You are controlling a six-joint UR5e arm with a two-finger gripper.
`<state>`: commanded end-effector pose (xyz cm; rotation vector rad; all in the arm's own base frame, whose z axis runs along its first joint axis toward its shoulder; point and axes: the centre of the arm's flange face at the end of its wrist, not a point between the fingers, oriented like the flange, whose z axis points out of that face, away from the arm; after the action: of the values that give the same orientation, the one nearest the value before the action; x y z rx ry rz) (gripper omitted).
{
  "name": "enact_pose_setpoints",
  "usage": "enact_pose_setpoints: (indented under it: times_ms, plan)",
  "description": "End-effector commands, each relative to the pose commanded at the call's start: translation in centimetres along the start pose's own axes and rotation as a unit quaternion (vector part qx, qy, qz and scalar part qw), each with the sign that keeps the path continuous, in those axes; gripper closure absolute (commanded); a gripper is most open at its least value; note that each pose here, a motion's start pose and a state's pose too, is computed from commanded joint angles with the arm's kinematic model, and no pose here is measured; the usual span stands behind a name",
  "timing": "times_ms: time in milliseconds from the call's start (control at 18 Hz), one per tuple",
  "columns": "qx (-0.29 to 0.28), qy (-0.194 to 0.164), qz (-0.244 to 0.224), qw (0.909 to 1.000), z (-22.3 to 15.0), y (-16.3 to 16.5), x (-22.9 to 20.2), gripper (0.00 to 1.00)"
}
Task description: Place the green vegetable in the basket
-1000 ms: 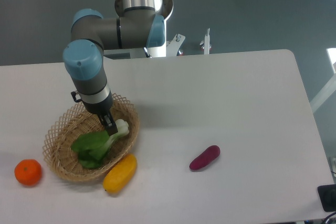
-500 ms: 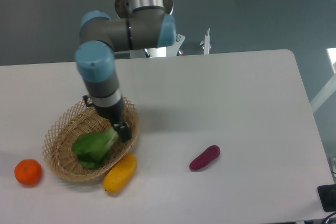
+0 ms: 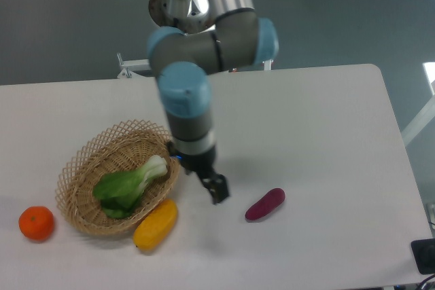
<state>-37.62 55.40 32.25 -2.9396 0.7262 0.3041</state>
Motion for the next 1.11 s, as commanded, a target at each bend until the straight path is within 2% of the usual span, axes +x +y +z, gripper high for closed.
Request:
enact_pose_setpoints:
  times_ms: [222,556,944,1111]
  plan:
    - [-0.009,0.007,-0.031,0.9995,0.4,4.5,-3.9,0.0]
    - [-0.015,0.016,-0.012,0.9997,1.4,11.0,-7.1,0.0]
    - [-0.006,0.011,-0.022,0.9997,2.3,14.5,-9.9,0.0]
    - [-0.01,0.013,-0.005,0.9998,2.8,15.2,-10.1,0.0]
